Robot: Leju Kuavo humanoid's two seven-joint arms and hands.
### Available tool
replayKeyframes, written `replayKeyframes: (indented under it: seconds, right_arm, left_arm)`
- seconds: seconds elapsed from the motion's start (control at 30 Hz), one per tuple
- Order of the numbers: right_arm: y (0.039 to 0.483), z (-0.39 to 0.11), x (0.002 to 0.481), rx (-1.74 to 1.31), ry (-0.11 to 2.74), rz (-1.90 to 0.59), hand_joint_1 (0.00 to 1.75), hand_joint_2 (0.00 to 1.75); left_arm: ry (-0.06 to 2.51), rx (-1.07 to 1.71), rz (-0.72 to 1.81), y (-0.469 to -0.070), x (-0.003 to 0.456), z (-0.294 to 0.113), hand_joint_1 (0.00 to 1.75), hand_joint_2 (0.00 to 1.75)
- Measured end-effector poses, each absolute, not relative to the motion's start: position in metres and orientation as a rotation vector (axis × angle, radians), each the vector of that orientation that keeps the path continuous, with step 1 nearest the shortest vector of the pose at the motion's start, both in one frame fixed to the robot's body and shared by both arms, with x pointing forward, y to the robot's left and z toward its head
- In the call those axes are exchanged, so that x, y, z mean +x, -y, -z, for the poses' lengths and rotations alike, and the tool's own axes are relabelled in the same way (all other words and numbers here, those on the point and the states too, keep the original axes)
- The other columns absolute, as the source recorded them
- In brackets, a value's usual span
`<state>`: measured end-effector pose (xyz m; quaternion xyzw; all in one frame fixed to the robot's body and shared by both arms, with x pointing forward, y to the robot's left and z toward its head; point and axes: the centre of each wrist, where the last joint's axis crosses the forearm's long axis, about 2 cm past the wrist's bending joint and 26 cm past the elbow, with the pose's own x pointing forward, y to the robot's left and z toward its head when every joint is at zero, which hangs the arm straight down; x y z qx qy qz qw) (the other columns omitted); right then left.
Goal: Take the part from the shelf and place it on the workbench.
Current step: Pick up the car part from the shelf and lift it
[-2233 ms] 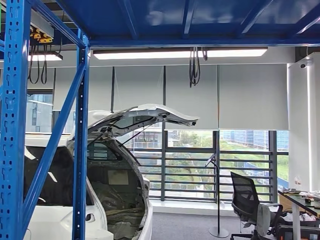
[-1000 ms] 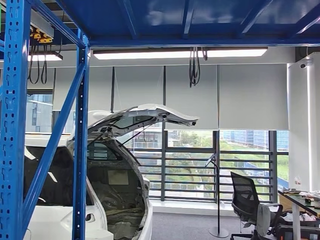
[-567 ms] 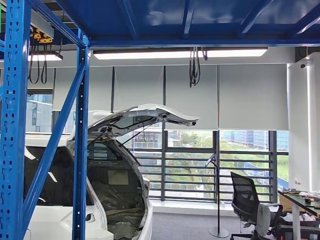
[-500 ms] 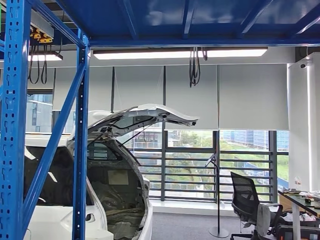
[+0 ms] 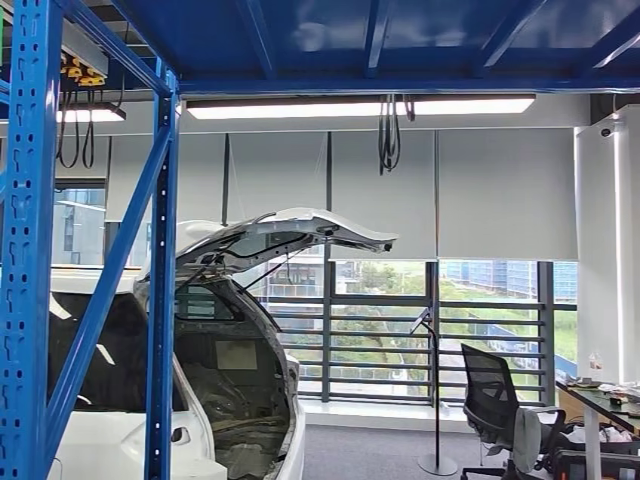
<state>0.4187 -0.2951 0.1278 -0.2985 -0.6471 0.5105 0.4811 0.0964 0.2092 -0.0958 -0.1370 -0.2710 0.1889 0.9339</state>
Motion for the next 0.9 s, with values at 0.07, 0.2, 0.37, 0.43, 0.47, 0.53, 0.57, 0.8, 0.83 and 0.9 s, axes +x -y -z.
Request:
replayKeyframes:
  seconds: [0.07,0.2,0.37,0.43,0.47,0.53,0.57,0.8,0.83,0.9]
  right_arm:
    - [0.2954,-0.1282,0.419,-0.728,1.579,-1.242,0.0,1.75]
    - [0.2958,-0.1286,0.4193,-0.728,1.58,-1.236,0.0,1.75]
    - [0.2961,-0.1289,0.4196,-0.723,1.577,-1.235,0.0,1.75]
    - [0.2962,-0.1291,0.4198,-0.718,1.576,-1.236,0.0,1.75]
    - [0.2962,-0.1291,0.4199,-0.715,1.576,-1.236,0.0,1.75]
    - [0.2963,-0.1291,0.4199,-0.712,1.577,-1.237,0.0,1.75]
    - [0.2964,-0.1291,0.4199,-0.71,1.578,-1.237,0.0,1.75]
    - [0.297,-0.1289,0.4197,-0.708,1.579,-1.233,0.0,1.75]
    - [0.297,-0.1288,0.4197,-0.708,1.578,-1.233,0.0,1.75]
    - [0.2972,-0.1286,0.4195,-0.708,1.578,-1.233,0.0,1.75]
  left_arm:
    - [0.554,-0.28,-0.386,-0.2091,0.0963,0.0958,0.0,0.0]
    - [0.554,-0.28,-0.386,-0.2091,0.0963,0.0958,0.0,0.0]
    - [0.554,-0.281,-0.386,-0.2091,0.0963,0.0958,0.0,0.0]
    - [0.556,-0.28,-0.387,-0.2091,0.0963,0.0958,0.0,0.0]
    - [0.557,-0.28,-0.387,-0.2091,0.0963,0.0958,0.0,0.0]
    - [0.561,-0.279,-0.387,-0.2092,0.0963,0.0958,0.0,0.0]
    - [0.564,-0.278,-0.387,-0.2093,0.0964,0.0958,0.0,0.0]
    - [0.572,-0.264,-0.381,-0.2094,0.0964,0.0959,0.0,0.0]
    - [0.574,-0.26,-0.379,-0.2095,0.0964,0.0959,0.0,0.0]
    - [0.583,-0.256,-0.375,-0.2095,0.0965,0.0959,0.0,0.0]
